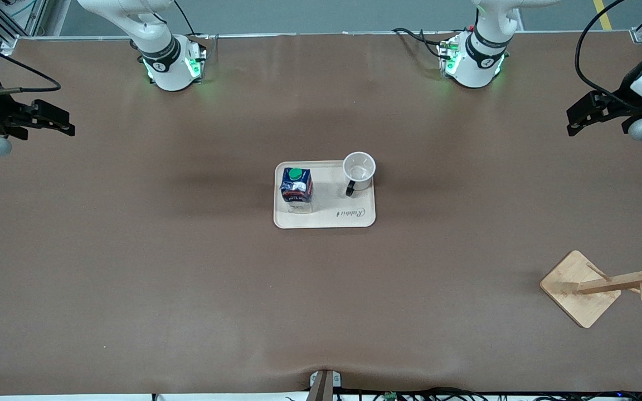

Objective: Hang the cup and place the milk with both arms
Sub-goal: 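Move the left gripper toward the white mug on the tray, then lower the left gripper onto the mug rim and grasp it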

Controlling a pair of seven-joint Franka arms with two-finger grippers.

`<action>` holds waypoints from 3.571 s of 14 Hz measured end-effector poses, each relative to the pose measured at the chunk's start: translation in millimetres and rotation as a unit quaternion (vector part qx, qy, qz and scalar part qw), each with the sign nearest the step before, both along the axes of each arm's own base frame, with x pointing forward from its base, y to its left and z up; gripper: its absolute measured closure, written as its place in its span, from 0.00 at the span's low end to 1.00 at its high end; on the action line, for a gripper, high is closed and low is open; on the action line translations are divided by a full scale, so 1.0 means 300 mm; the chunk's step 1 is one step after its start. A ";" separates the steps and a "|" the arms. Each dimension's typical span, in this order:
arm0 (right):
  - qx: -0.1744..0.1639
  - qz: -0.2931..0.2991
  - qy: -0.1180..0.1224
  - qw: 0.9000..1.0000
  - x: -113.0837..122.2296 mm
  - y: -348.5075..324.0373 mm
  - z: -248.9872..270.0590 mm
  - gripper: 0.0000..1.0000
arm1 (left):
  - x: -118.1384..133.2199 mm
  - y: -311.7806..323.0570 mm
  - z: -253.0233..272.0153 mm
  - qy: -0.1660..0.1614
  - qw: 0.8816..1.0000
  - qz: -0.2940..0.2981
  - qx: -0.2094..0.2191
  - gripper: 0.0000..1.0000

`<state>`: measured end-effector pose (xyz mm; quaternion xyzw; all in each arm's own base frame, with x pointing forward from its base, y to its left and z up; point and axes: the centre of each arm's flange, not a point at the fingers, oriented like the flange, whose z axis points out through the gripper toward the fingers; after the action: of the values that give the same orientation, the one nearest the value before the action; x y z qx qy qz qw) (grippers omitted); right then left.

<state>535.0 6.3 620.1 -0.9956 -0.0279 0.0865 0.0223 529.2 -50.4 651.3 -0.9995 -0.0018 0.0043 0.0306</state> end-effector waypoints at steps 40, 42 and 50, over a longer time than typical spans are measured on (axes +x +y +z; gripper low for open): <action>0.004 -0.021 0.030 0.999 0.049 -0.072 -0.106 0.00 | -0.201 -1.007 -1.084 0.086 0.973 -0.201 -0.072 0.00; 0.005 -0.021 0.031 0.999 0.049 -0.071 -0.106 0.00 | -0.206 -1.028 -1.147 0.090 0.973 -0.203 -0.071 0.05; 0.012 -0.025 0.033 0.999 0.047 -0.079 -0.108 0.00 | -0.232 -1.099 -1.377 0.086 0.974 -0.198 -0.062 0.36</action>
<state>549.1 -17.5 587.8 -0.9923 -0.0035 0.1181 0.0375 459.6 -380.0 238.1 -0.9758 0.1992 0.0843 -0.0307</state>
